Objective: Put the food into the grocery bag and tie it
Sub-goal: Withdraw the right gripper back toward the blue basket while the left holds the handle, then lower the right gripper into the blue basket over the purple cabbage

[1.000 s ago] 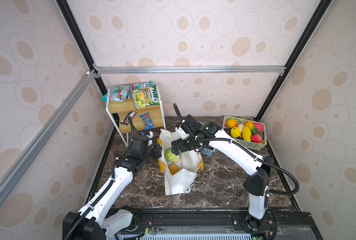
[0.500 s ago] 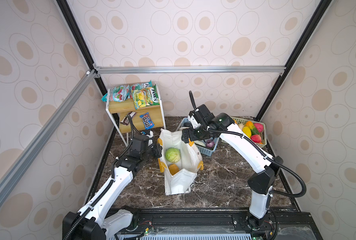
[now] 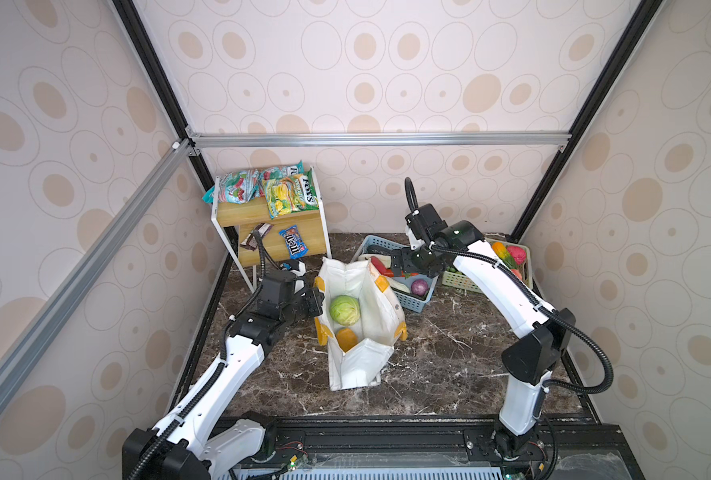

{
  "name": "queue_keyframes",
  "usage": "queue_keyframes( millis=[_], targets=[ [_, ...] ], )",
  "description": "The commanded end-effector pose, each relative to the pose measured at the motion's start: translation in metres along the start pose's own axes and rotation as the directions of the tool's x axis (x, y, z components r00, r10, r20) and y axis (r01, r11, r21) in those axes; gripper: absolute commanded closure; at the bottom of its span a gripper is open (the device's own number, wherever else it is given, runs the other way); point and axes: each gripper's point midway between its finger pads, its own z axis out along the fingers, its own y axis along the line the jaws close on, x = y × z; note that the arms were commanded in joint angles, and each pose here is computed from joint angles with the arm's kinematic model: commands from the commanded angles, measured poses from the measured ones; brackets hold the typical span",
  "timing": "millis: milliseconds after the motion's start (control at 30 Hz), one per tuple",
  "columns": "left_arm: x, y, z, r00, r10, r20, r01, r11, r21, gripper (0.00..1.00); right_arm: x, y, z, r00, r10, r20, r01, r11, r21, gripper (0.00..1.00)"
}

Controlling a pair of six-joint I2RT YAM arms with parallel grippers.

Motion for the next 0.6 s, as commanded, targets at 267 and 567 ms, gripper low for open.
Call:
queue_keyframes(
  millis=[267, 567],
  targets=[
    [-0.006, 0.009, -0.006, 0.999, 0.035, -0.002, -0.035, 0.996, -0.083, 1.0, 0.004, -0.032, 0.029, 0.999, 0.034, -0.034, -0.031, 0.997, 0.077, 0.0],
    [-0.002, 0.023, -0.005, 1.0, 0.007, -0.008, -0.008, 0.989, -0.145, 1.0, 0.007, -0.04, 0.059, 0.996, 0.019, -0.086, -0.01, 0.994, 0.105, 0.06]
  ],
)
